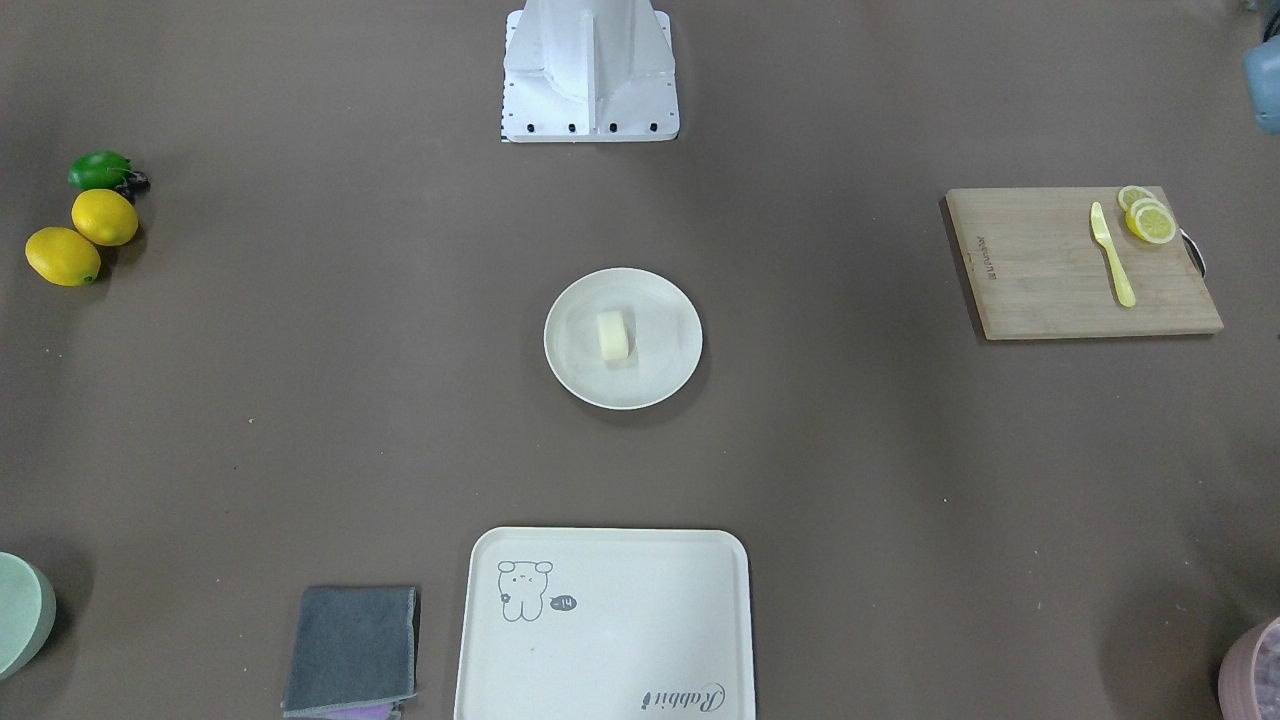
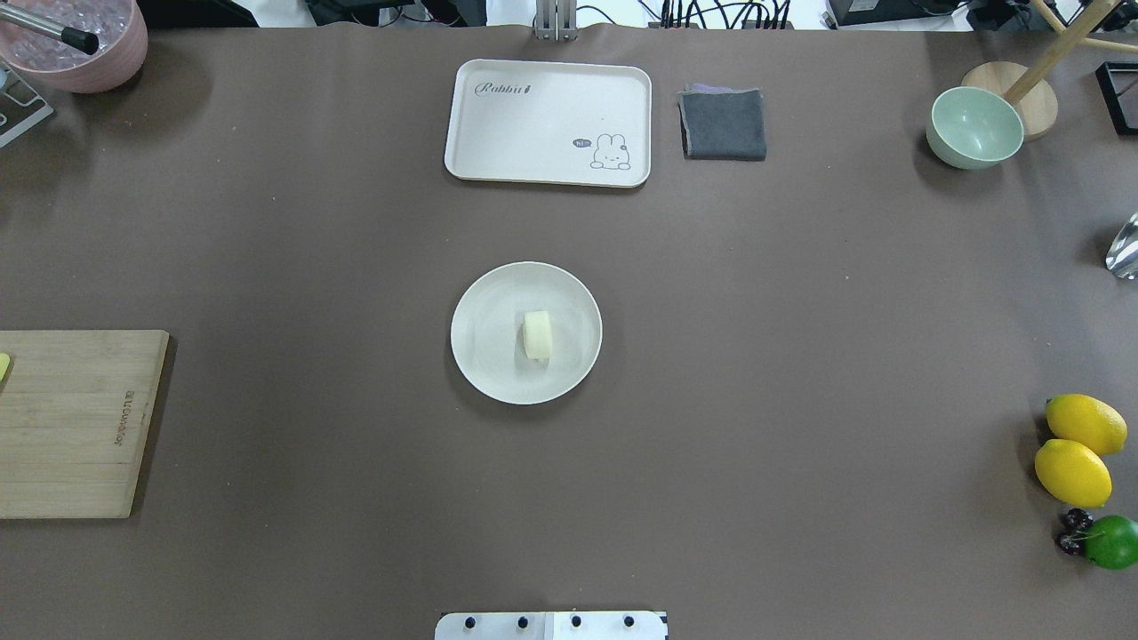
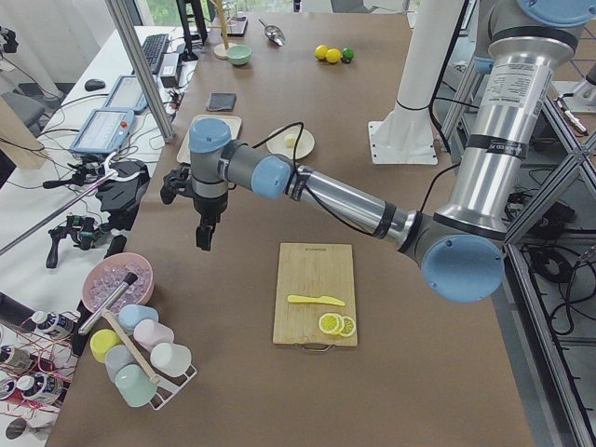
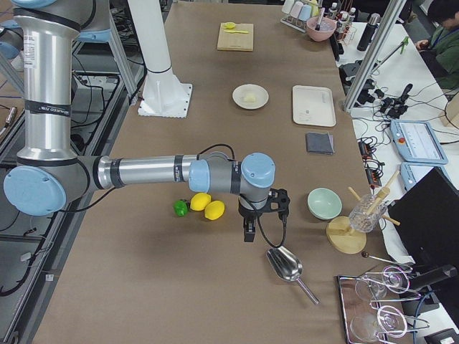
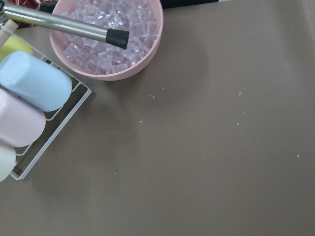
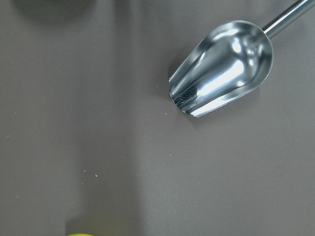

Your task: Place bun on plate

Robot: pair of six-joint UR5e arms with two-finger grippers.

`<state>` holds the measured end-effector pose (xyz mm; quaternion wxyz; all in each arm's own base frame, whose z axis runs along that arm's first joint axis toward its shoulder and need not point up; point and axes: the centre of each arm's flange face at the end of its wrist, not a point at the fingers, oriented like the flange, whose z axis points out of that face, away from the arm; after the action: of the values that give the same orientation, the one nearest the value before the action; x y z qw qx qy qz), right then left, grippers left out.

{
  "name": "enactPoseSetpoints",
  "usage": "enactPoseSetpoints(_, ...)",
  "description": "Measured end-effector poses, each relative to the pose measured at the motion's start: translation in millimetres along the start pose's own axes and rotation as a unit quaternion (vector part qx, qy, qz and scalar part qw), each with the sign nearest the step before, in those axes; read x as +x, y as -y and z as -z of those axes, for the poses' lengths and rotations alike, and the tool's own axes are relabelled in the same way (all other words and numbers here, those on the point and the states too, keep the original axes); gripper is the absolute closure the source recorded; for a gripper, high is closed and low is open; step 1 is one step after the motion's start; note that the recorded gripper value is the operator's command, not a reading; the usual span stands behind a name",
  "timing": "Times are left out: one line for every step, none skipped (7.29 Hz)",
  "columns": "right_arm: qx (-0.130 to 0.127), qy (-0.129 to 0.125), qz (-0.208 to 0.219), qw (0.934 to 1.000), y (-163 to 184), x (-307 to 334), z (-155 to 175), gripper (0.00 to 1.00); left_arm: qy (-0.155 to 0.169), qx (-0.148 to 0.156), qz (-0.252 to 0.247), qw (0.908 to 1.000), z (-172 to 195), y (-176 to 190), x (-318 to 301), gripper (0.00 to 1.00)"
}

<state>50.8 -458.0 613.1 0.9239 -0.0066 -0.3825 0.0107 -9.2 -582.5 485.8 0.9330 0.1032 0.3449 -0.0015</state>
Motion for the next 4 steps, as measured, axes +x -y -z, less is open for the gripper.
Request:
enactPoseSetpoints(0.0,0.006,-0.004,1.0,0.1,-1.6,0.2,0.0,-0.005,-0.013,-0.006,0.9999,-8.9,-16.4,-34.8,0.02)
enactPoseSetpoints(0.0,0.011,-0.005,0.9999,-0.2,-2.7,0.0,0.0,-0.008,-0.024,-0.011,0.9996,-20.4,-37.2,-61.0,0.02)
enactPoseSetpoints(0.0,0.014,-0.004,0.9999,-0.5,-3.6,0.2,0.0,-0.008,-0.03,-0.011,0.9995,-32.2,-60.4,-81.8,0.02)
enactPoseSetpoints(0.001,0.014,-0.004,0.9999,-0.7,-4.1,0.5,0.0,-0.009,-0.03,-0.009,0.9995,-41.3,-79.2,-96.3,0.02)
